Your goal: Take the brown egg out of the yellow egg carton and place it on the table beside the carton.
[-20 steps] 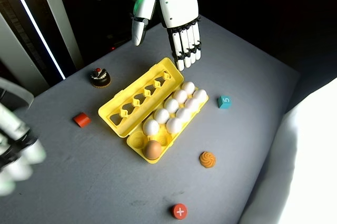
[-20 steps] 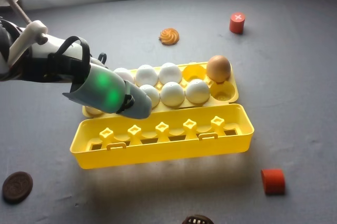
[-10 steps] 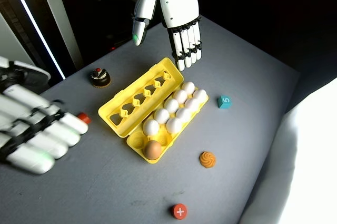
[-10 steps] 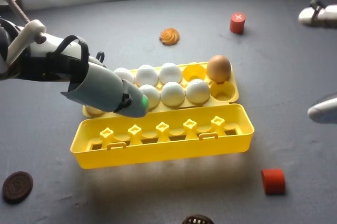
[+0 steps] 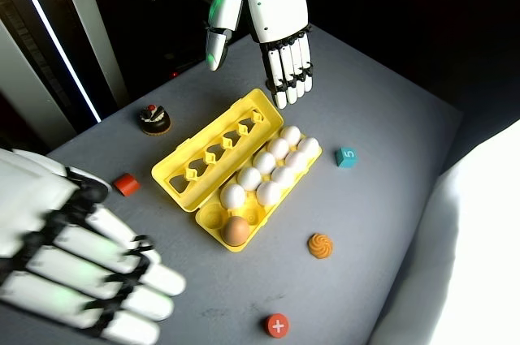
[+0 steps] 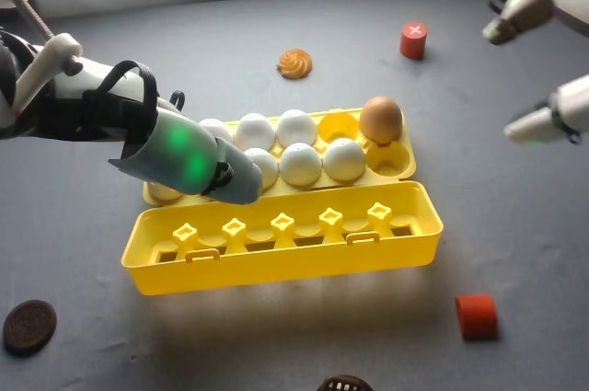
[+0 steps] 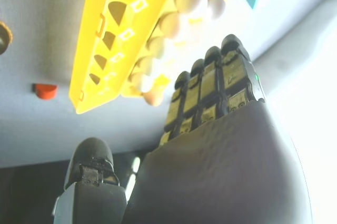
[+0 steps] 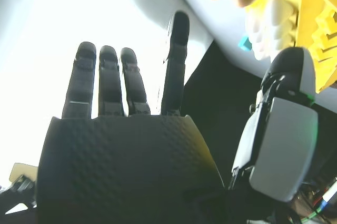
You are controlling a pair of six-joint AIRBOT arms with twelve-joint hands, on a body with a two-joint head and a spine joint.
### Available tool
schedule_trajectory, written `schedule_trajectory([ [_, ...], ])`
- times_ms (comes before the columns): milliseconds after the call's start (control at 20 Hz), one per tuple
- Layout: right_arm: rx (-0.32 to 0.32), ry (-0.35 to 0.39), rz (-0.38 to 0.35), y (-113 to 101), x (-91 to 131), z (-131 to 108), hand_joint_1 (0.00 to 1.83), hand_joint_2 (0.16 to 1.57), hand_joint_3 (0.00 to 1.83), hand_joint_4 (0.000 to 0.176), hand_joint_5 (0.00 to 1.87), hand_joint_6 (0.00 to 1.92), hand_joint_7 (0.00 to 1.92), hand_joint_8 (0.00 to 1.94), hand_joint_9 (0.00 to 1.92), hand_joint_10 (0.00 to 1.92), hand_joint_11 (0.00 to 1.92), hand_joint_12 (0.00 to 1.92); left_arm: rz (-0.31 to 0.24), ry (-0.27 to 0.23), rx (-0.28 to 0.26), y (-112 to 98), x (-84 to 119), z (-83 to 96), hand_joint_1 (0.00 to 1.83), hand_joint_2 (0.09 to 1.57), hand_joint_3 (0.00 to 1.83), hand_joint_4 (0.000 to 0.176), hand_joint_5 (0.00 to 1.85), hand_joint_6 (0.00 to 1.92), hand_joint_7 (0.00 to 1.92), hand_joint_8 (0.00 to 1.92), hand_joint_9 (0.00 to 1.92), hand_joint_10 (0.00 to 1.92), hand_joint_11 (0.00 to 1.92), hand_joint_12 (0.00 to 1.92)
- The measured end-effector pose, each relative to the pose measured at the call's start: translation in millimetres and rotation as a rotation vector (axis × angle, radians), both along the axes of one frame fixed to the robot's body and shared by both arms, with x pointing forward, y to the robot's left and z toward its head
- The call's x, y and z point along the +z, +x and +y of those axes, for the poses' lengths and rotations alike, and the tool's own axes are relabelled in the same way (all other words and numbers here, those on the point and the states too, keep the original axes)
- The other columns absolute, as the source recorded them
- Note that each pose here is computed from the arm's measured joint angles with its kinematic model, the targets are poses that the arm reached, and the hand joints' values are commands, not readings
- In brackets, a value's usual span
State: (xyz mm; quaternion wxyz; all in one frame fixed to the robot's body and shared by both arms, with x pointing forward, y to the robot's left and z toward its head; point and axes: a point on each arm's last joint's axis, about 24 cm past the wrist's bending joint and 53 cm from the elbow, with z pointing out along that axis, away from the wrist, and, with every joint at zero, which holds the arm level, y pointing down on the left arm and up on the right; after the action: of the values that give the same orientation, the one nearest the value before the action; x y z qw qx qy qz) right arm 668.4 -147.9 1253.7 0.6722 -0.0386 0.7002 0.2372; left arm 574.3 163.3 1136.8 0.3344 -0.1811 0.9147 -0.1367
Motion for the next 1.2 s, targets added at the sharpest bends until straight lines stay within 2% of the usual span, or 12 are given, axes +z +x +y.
schedule_trajectory([
  [50,0.003,0.003,-0.003,5,0,4,0.66,0.71,0.0,0.15,0.89,0.03,0.0,0.0,0.0,0.0,0.0,0.0,0.0,0.0,0.0,0,0,0.0,0.0,1.15,0.02,0.0,0.06,0.01,0.03,0.01,0.01,0.0,0.0,0.0],
  [400,0.011,0.003,0.002,51,-22,37,0.73,0.68,0.0,0.132,0.93,0.02,0.0,0.0,0.0,0.0,0.0,0.0,-0.002,-0.003,0.005,0,0,0.2,0.0,1.15,0.01,0.0,0.05,0.01,0.01,0.01,0.0,0.0,0.0,0.0],
  [450,0.013,0.0,0.01,57,-28,43,0.72,0.72,0.01,0.115,0.92,0.01,0.0,0.0,0.0,0.0,0.0,0.0,-0.003,-0.001,0.005,1,1,0.5,0.0,1.14,0.0,0.0,0.04,0.0,0.0,0.0,0.0,0.0,0.0,0.0],
  [750,0.033,0.001,0.045,75,-55,67,0.77,0.68,0.0,0.115,0.99,0.03,0.0,0.0,0.0,0.0,0.0,0.0,-0.004,-0.003,0.008,1,1,0.7,0.0,1.15,0.01,0.0,0.04,0.0,0.0,0.0,0.0,0.0,0.0,0.0],
  [800,0.055,-0.008,0.032,76,-57,75,0.79,0.66,0.0,0.142,1.03,0.02,0.0,0.0,0.0,0.0,0.0,0.0,-0.004,-0.003,0.008,1,1,0.7,0.0,1.15,0.01,0.0,0.06,0.01,0.03,0.01,0.01,0.0,0.0,0.0],
  [900,0.082,-0.022,0.012,75,-56,87,0.83,0.71,0.01,0.105,1.02,0.0,0.0,0.0,0.0,0.0,0.0,0.0,-0.004,-0.002,0.008,1,1,0.9,0.0,1.15,0.01,0.0,0.03,0.0,0.0,0.0,0.0,0.0,0.0,0.0],
  [950,0.086,-0.015,0.015,76,-57,91,0.83,0.71,0.01,0.105,1.02,0.0,0.0,0.0,0.0,0.0,0.0,0.0,-0.004,-0.003,0.008,1,1,0.7,0.0,1.15,0.01,0.0,0.03,0.0,0.0,0.0,0.0,0.0,0.0,0.0],
  [1000,0.093,-0.009,0.022,77,-59,96,0.79,0.72,0.02,0.144,1.0,0.0,0.0,0.0,0.0,0.0,0.0,0.0,-0.004,-0.003,0.007,1,1,0.5,0.0,1.17,0.01,0.0,0.03,0.0,0.0,0.0,0.0,0.0,0.0,0.0],
  [1050,0.099,-0.002,0.031,77,-60,99,0.79,0.72,0.01,0.158,1.0,0.0,0.0,0.0,0.0,0.0,0.0,0.0,-0.004,-0.002,0.008,1,1,0.9,0.0,1.17,0.01,0.0,0.04,0.01,0.01,0.0,0.0,0.0,0.0,0.0],
  [1100,0.102,0.006,0.036,78,-60,102,0.9,0.68,0.0,0.086,1.06,0.02,0.02,0.01,0.0,0.0,0.0,0.0,-0.003,-0.001,0.009,1,0,1.1,0.0,1.18,0.02,0.0,0.06,0.01,0.02,0.01,0.0,0.0,0.0,0.0],
  [1150,0.105,0.016,0.035,79,-58,105,0.93,0.67,0.0,0.069,1.07,0.02,0.03,0.01,0.0,0.0,0.0,0.0,-0.004,-0.002,0.009,1,1,1.1,0.0,1.19,0.02,0.0,0.07,0.01,0.02,0.01,0.0,0.0,0.0,0.0],
  [1200,0.11,0.02,0.037,79,-59,109,0.87,0.71,0.01,0.143,1.06,0.01,0.01,0.0,0.0,0.0,0.0,0.0,-0.004,-0.002,0.008,1,1,0.8,0.0,1.17,0.01,0.0,0.05,0.01,0.01,0.0,0.0,0.0,0.0,0.0],
])
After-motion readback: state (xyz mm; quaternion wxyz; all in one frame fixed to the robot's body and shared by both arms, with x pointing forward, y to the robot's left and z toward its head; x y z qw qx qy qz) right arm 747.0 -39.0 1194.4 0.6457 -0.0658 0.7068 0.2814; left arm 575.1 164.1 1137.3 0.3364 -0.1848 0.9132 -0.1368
